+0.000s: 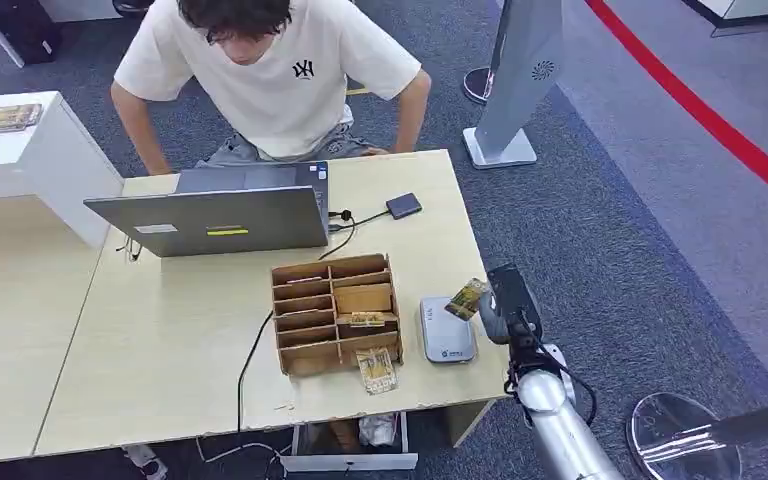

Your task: Pass the card to the sensor for recognition and then transmit it.

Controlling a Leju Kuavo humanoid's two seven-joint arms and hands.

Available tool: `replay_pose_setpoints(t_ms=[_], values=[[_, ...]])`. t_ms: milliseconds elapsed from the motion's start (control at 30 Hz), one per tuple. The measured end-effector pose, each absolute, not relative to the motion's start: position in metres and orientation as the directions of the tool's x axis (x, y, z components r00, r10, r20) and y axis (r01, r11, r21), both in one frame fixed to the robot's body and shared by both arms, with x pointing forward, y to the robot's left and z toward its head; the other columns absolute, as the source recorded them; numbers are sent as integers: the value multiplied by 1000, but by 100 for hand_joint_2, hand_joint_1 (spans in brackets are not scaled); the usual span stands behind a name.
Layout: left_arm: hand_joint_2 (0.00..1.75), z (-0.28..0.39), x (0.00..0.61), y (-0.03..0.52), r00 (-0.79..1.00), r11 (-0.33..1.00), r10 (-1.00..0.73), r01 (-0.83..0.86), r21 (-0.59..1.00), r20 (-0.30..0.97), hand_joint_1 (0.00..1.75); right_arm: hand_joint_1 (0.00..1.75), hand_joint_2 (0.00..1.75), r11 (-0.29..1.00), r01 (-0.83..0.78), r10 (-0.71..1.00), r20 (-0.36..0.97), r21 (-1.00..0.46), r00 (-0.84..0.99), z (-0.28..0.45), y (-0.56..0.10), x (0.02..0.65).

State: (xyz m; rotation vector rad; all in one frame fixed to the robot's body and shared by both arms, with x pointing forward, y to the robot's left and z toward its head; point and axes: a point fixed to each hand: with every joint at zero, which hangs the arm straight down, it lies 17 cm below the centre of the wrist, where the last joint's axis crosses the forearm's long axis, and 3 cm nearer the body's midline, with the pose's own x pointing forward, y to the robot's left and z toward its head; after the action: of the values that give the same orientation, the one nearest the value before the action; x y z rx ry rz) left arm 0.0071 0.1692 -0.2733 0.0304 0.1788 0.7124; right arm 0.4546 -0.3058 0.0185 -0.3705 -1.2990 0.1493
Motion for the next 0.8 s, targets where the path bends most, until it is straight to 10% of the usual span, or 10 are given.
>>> replay_pose_setpoints(t_ms=[800], values=[[0, -273, 8, 168, 720, 736, 676, -672, 87, -158, 0, 175, 175, 929, 58, 332, 895, -365, 298, 14, -306, 466]])
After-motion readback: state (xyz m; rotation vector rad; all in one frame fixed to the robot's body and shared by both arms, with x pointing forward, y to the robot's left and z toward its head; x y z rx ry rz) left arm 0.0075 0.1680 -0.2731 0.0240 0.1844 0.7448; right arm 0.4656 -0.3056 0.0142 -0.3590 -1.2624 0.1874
